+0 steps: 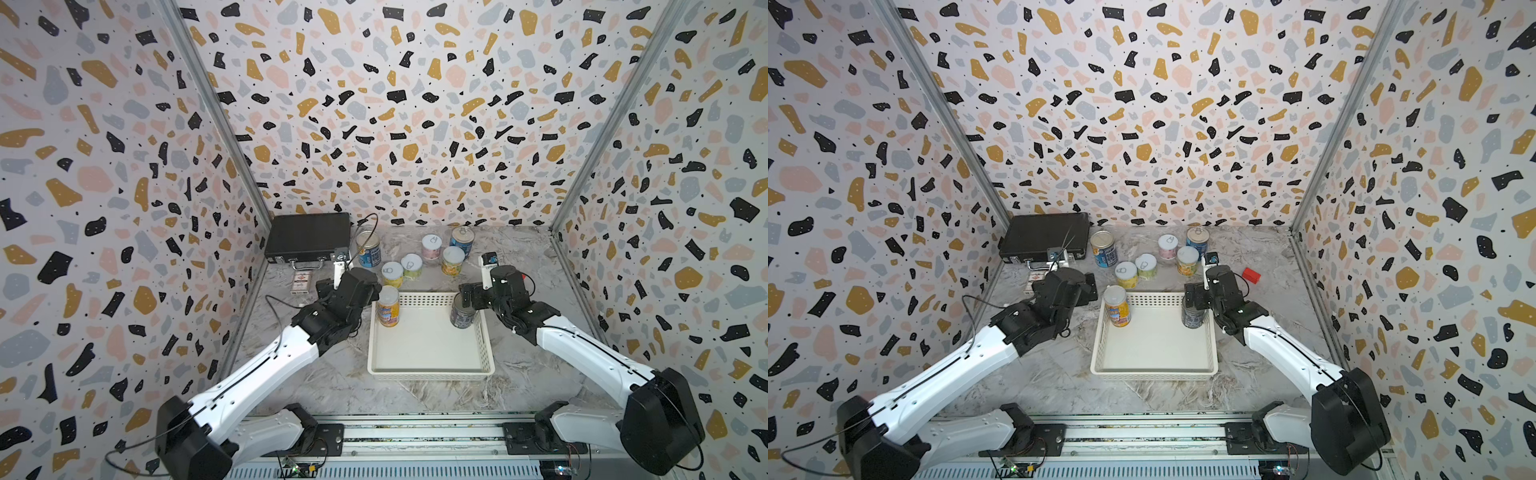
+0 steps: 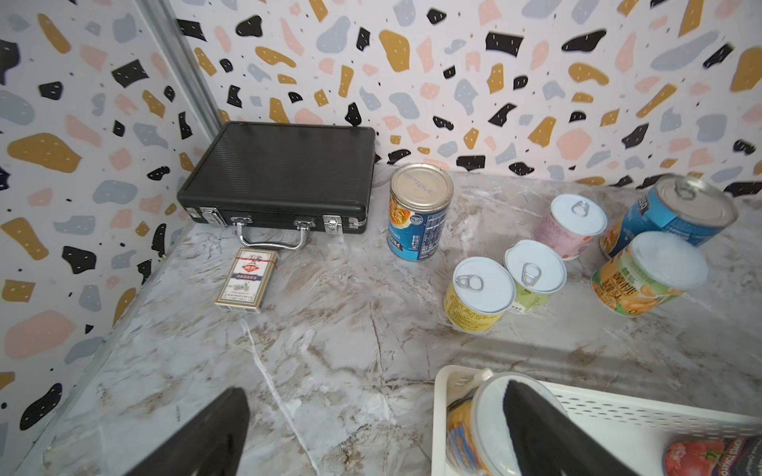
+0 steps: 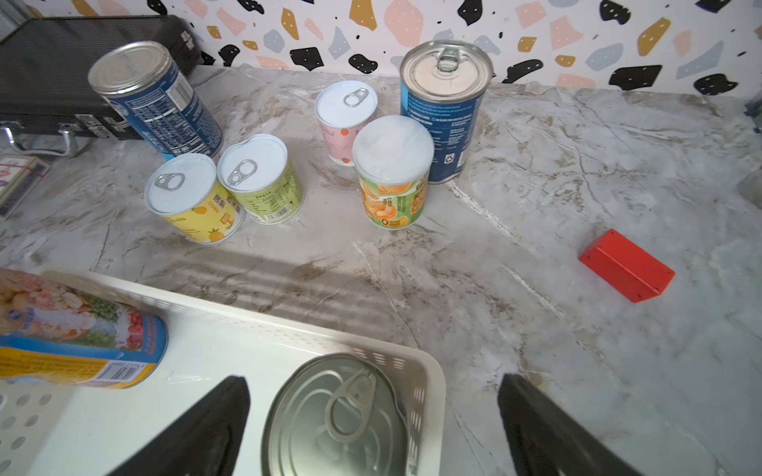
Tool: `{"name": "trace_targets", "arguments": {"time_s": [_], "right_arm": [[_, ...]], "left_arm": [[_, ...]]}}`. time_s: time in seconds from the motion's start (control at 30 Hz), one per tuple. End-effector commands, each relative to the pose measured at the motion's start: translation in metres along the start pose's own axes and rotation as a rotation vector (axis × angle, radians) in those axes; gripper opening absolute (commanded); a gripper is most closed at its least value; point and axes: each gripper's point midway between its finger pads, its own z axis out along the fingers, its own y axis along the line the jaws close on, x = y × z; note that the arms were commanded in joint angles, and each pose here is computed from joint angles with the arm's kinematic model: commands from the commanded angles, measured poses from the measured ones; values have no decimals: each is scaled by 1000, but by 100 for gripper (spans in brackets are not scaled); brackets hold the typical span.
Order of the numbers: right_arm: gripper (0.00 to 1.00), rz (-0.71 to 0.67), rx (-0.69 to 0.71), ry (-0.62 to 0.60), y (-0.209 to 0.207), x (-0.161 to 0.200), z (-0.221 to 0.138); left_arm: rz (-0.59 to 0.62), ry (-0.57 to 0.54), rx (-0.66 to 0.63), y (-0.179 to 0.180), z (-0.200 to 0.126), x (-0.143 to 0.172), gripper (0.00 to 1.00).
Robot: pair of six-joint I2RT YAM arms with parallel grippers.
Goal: Put the canned food in the basket
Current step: Pick up the canned food from the center of the board.
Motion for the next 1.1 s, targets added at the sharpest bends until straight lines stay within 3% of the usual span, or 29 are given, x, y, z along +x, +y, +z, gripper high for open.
{"name": "trace_targets", "arguments": {"time_s": [0.0, 0.13, 0.27, 0.37, 0.57, 0.8, 1.07], "right_arm": [[100, 45, 110, -53, -19, -17, -11], [100, 69, 189, -65, -32, -20, -16], [100, 26, 108, -39, -17, -26, -14], [100, 13, 131, 0, -17, -35, -6], [100, 55, 95, 80, -17, -47, 44], [100, 47, 87, 173, -33, -51, 115], [100, 13, 25, 184, -33, -64, 165]], "left_arm": [[-99, -55, 11, 8, -12, -11, 100], [-98, 5, -44, 17, -16, -7, 100], [-98, 18, -24, 11, -13, -4, 100], [-140, 12, 8, 6, -13, -4, 100], [-279, 0, -124, 37, -20, -5, 100], [-278, 29, -166, 40, -15, -1, 100], [-319, 0, -171, 48, -20, -1, 100]]}}
